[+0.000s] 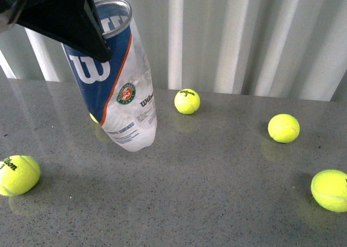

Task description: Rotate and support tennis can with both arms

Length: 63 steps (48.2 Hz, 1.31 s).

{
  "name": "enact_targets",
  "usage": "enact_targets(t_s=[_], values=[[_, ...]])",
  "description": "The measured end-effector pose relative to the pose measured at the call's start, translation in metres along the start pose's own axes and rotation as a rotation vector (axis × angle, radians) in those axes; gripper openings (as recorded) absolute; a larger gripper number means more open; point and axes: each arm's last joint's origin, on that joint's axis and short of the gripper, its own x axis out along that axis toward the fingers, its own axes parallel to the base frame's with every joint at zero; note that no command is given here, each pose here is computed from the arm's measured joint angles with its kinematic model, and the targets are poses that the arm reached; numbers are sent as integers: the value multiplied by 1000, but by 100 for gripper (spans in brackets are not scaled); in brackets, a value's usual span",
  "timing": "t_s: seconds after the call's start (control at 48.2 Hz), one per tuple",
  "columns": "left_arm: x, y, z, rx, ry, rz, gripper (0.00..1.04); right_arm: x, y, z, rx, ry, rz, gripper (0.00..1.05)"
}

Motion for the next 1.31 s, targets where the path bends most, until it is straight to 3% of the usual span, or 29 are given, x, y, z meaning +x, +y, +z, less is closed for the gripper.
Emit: enact_targets(t_s=[0.145,0.29,0.643,1.307], values=[[13,-2,24,234,40,-61,4,0,0,0,0,0,0,98],[30,-10,49,335,24,-137,4,0,0,0,0,0,0,98],[68,-21,71,395,14,-201,4,0,0,0,0,0,0,98],[106,-17,76,438,47,-239,6,0,0,0,0,0,0,98]])
